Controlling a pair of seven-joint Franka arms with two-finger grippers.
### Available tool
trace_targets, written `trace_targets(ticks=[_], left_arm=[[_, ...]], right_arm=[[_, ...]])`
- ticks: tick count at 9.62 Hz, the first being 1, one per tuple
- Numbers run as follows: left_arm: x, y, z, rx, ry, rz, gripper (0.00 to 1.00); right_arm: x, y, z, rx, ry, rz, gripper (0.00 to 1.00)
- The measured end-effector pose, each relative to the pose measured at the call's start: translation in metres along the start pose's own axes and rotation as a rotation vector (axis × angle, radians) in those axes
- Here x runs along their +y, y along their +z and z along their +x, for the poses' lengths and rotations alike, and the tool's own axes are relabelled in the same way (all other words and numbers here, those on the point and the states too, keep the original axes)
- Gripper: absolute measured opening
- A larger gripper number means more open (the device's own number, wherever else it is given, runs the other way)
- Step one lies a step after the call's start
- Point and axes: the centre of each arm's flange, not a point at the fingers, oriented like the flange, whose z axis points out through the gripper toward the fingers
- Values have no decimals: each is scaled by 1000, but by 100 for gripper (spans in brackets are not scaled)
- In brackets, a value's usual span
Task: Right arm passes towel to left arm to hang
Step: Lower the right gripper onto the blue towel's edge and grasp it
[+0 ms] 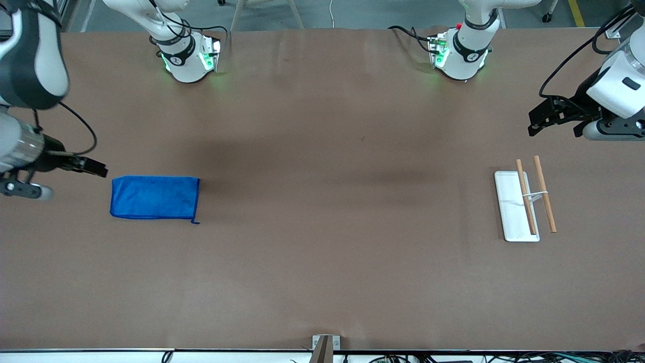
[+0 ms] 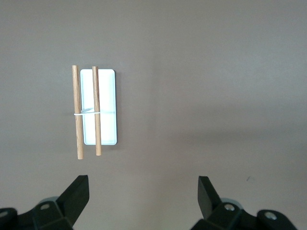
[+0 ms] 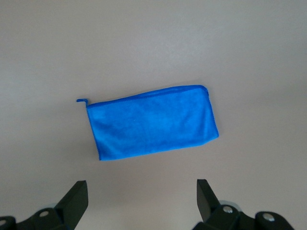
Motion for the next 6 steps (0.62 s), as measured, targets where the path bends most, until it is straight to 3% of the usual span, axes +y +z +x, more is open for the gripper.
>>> trace_targets(ticks=[6], left_arm=[[-1,0,0,0,-1,0,100]], right_arm=[[9,203,2,1,-120,-5,100]])
